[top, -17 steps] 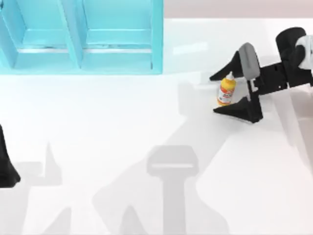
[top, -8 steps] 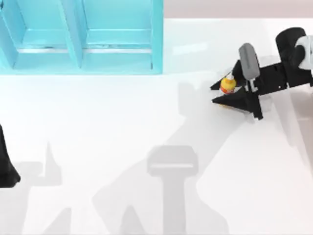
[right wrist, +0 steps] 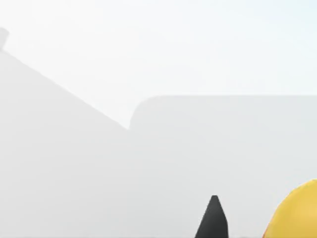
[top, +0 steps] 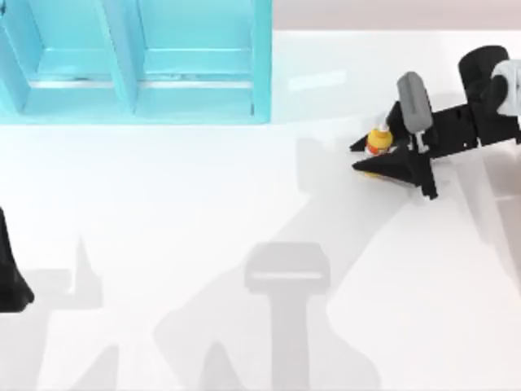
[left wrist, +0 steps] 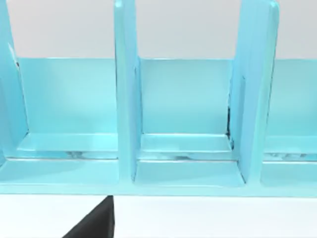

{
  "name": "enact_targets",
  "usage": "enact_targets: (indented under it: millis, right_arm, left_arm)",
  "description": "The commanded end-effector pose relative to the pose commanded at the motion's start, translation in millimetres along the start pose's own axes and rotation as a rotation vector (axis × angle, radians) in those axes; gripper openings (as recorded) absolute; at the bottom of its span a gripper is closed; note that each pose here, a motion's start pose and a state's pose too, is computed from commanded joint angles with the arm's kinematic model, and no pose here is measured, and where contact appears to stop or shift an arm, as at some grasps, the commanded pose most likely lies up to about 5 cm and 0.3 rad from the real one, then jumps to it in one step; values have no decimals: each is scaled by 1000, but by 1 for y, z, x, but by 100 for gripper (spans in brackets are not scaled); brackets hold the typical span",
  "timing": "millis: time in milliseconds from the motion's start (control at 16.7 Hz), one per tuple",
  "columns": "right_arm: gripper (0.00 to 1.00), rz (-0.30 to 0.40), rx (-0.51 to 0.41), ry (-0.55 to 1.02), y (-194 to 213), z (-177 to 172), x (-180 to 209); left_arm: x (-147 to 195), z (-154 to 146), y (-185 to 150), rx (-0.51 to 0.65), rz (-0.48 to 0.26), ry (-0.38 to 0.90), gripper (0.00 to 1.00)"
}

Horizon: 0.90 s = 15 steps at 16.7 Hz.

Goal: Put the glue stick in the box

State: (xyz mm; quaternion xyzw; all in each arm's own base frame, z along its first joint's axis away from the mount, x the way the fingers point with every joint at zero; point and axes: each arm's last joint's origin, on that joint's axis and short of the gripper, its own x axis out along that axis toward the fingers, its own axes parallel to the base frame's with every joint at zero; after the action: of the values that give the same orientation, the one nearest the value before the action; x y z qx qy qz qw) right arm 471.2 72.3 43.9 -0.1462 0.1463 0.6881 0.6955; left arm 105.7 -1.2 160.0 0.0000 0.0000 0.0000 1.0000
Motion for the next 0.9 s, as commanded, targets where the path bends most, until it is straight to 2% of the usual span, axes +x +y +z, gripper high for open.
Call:
enact_targets:
  millis: [300, 900]
  right_arm:
    - [0, -4, 0, -1, -1, 0, -2]
    - [0, 0, 10, -1, -3, 66, -31]
  left_arm:
    - [0, 0, 0, 0, 0, 0, 100]
    - [0, 0, 0, 0, 0, 0, 100]
